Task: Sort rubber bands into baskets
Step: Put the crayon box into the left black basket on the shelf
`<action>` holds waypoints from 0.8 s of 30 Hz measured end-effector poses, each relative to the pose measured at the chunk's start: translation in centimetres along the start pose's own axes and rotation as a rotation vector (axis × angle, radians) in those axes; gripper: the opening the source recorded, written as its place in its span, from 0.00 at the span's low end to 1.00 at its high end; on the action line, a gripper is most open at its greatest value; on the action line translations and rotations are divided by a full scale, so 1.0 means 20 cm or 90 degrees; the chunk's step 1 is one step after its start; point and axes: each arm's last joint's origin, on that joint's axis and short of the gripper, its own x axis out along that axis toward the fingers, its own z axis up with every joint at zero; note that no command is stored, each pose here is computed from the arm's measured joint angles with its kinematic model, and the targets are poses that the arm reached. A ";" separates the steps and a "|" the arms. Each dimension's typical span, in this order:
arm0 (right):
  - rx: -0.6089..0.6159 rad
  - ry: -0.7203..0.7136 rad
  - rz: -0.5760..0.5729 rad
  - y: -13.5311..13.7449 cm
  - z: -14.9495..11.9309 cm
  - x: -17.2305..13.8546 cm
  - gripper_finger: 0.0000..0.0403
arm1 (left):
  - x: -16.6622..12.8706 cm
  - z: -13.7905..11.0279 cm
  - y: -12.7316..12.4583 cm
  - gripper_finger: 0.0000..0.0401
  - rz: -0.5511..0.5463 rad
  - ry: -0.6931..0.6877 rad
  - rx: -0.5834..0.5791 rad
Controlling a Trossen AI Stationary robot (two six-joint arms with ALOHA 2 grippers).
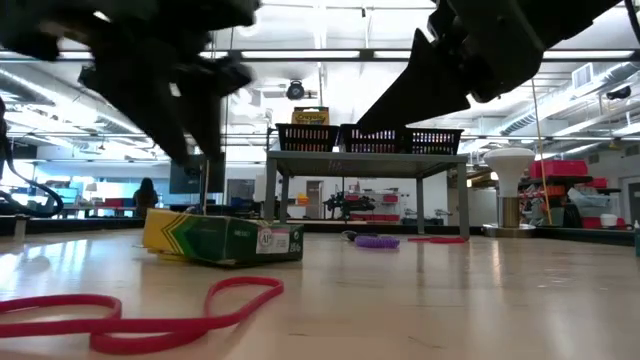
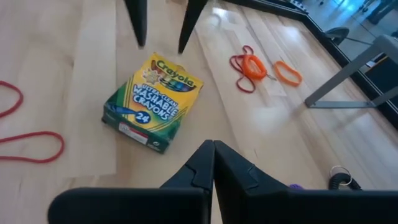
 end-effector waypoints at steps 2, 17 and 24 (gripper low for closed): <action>0.000 0.001 0.001 0.00 0.00 0.00 0.04 | -0.03 -0.05 -0.02 0.48 0.013 0.011 -0.070; 0.005 0.000 0.005 0.01 0.00 -0.01 0.04 | 0.12 -0.28 0.05 0.50 0.049 -0.008 -0.536; 0.006 -0.003 0.010 0.02 0.00 -0.02 0.04 | 0.15 -0.27 0.05 0.46 -0.025 -0.038 -0.528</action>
